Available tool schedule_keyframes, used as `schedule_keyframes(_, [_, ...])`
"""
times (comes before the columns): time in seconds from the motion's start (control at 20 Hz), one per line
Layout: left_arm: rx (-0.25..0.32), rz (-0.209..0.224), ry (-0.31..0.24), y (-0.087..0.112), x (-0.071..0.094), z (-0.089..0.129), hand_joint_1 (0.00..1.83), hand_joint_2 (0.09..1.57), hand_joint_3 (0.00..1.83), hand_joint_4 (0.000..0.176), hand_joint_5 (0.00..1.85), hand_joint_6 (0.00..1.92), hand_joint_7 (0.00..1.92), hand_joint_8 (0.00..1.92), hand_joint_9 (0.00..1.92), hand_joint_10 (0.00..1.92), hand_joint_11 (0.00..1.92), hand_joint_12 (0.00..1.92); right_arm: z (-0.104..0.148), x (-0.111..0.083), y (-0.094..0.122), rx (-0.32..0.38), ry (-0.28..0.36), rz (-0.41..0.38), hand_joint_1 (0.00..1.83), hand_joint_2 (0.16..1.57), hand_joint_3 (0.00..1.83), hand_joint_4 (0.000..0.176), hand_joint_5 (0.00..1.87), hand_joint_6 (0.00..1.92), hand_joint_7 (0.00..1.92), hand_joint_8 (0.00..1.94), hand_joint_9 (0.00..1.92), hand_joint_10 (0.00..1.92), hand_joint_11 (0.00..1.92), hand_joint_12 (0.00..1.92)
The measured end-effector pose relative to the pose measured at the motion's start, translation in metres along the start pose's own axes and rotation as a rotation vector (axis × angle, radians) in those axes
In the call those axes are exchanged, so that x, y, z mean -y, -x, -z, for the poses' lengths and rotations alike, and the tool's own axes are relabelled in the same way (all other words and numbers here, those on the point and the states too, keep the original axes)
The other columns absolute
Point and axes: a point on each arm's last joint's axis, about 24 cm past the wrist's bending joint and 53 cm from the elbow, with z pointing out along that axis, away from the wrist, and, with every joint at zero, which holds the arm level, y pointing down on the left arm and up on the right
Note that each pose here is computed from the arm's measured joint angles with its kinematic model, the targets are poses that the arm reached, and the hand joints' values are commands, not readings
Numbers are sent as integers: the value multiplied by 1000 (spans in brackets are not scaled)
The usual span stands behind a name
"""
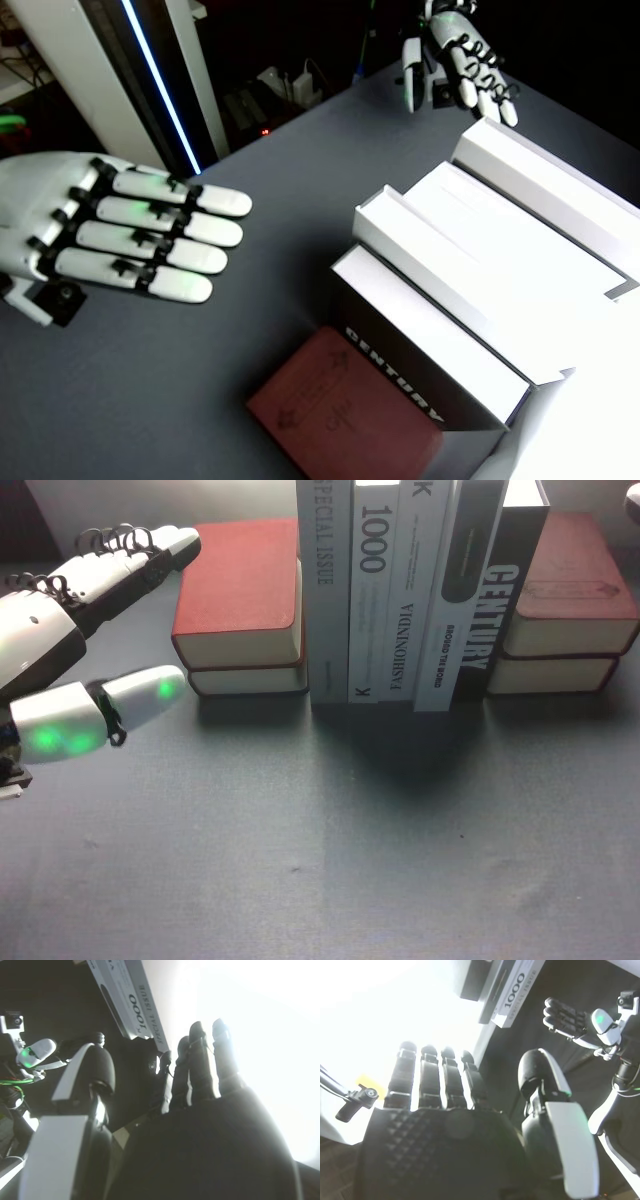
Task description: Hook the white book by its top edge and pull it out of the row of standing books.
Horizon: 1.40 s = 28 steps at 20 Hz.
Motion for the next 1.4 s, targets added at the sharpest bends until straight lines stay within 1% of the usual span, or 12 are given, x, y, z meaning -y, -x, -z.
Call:
schedule_keyframes(0.05, [1,0,4,0,0,0,159,1411,18,25,0,0,0,0,0,0,0,0,0,0,0,0,0,-1,543,1438,12,0,48,29,0,0,0,0,0,10])
schedule_keyframes(0.25, [2,0,2,1,2,1,189,1415,3,24,0,0,0,0,0,0,0,0,-1,-1,1,4,2,-4,536,1444,7,0,58,30,0,0,0,0,0,0])
schedule_keyframes(0.3, [1,0,6,0,1,1,197,1410,0,33,0,0,0,0,0,0,0,0,-4,-3,4,13,12,-5,369,1465,16,0,36,19,0,0,0,0,0,0])
schedule_keyframes(0.4, [-1,-2,4,0,1,1,198,1402,0,31,0,0,0,0,0,0,0,0,-10,-9,14,48,36,-6,313,1482,14,0,14,9,0,0,0,0,0,0])
schedule_keyframes(0.45, [-1,0,6,0,0,1,163,1406,0,14,0,0,0,0,0,0,0,0,-17,-13,22,73,59,-1,326,1483,10,0,2,1,0,0,0,0,0,0])
schedule_keyframes(0.55, [0,0,9,-1,-1,0,158,1408,0,15,0,0,0,0,0,0,0,0,-26,-15,25,92,71,-11,340,1475,4,0,16,6,0,0,0,0,0,0])
schedule_keyframes(0.65, [-7,2,13,-3,-3,0,166,1414,1,0,0,0,0,0,0,0,0,0,-41,-17,21,88,84,-19,344,1471,1,0,55,23,0,0,0,0,0,0])
schedule_keyframes(0.9, [-4,-6,24,0,-7,1,209,1401,0,0,0,0,0,0,0,0,0,0,-77,-18,10,59,93,-29,259,1477,0,0,143,64,0,0,0,0,0,0])
schedule_keyframes(1.05, [-10,-5,28,-3,-9,0,211,1391,0,27,0,0,0,0,0,0,0,0,-86,-18,1,34,89,-27,221,1454,0,0,120,51,0,0,0,0,0,0])
schedule_keyframes(1.2, [-18,-1,25,-7,-9,-1,118,1403,3,33,0,0,0,0,0,0,0,0,-94,-16,0,37,84,-33,200,1428,0,8,108,41,0,0,0,0,0,0])
schedule_keyframes(1.35, [-9,-4,28,-4,-10,-1,140,1412,5,2,0,0,0,0,0,0,0,0,-96,-15,-7,15,77,-30,174,1421,0,16,107,37,0,0,0,0,0,0])
schedule_keyframes(1.4, [-9,-4,28,-4,-10,-1,142,1412,4,0,0,0,0,0,0,0,0,0,-97,-16,-8,12,80,-29,187,1421,0,6,109,35,0,0,0,0,0,0])
